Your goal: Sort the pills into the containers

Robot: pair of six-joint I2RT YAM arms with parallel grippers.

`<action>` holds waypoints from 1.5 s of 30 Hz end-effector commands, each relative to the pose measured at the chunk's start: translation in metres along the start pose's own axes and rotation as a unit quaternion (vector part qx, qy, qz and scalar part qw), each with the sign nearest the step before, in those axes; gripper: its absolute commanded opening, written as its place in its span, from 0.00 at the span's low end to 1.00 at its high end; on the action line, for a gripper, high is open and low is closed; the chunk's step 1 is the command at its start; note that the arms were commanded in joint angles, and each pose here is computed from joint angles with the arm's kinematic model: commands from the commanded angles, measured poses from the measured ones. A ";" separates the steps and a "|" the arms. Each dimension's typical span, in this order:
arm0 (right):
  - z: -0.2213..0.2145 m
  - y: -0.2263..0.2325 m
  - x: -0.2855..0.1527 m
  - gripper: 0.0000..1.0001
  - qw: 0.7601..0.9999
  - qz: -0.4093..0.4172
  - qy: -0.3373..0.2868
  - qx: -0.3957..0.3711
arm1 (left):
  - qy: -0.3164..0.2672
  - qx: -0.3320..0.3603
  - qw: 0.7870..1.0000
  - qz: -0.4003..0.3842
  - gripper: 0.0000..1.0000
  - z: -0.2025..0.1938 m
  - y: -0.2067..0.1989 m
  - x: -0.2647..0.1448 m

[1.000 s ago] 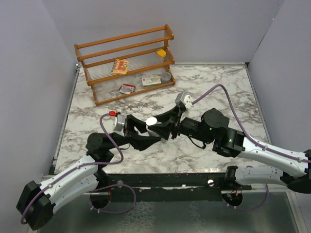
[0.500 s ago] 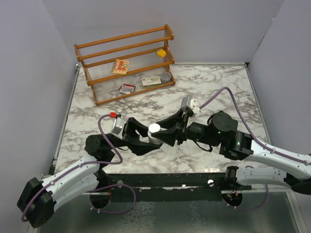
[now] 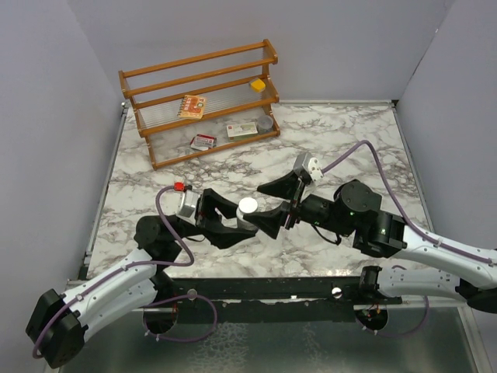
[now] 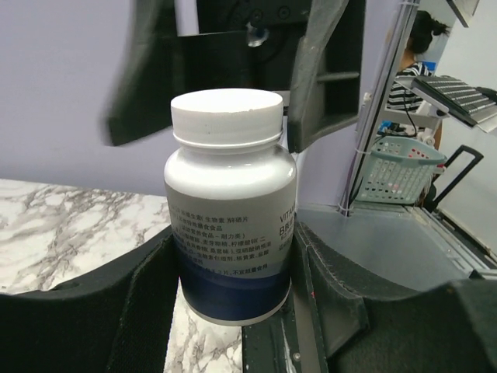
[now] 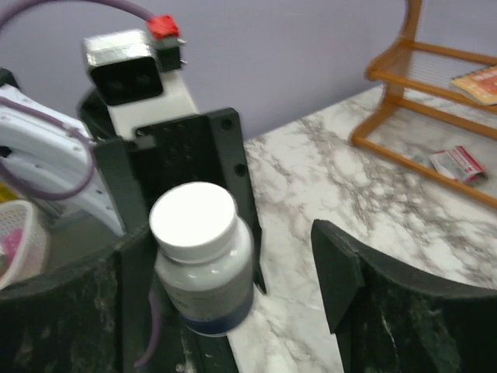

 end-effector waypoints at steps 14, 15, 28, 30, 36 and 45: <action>0.012 -0.009 -0.013 0.95 0.999 -0.051 -0.016 -0.004 | 0.044 0.056 0.987 0.141 0.00 -0.021 0.037 -0.004; 0.013 -0.009 -0.013 0.95 0.998 -0.054 -0.016 -0.004 | 0.045 0.060 0.985 0.153 0.00 -0.023 0.040 -0.006; -0.003 -0.039 0.025 0.77 0.978 -0.210 -0.009 0.009 | 0.043 0.116 0.959 0.255 0.00 -0.030 0.059 -0.022; -0.006 -0.042 0.033 0.77 0.975 -0.221 -0.013 0.006 | 0.043 0.121 0.955 0.267 0.00 -0.030 0.061 -0.023; -0.007 -0.048 0.044 0.72 0.969 -0.247 -0.027 0.004 | 0.050 0.125 0.954 0.270 0.00 -0.032 0.064 -0.023; -0.007 -0.047 0.048 0.61 0.969 -0.242 -0.041 0.017 | 0.059 0.123 0.952 0.274 0.00 -0.037 0.066 -0.024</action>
Point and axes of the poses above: each gripper's point midway between its finger pads, its own x axis out along the fingers, its own y axis along the line the jaws close on, z = x × y, the point moved 9 cm from there along -x, back along the fingers, and after that the axes turned 4 degrees about x, right-handed, at the moved point
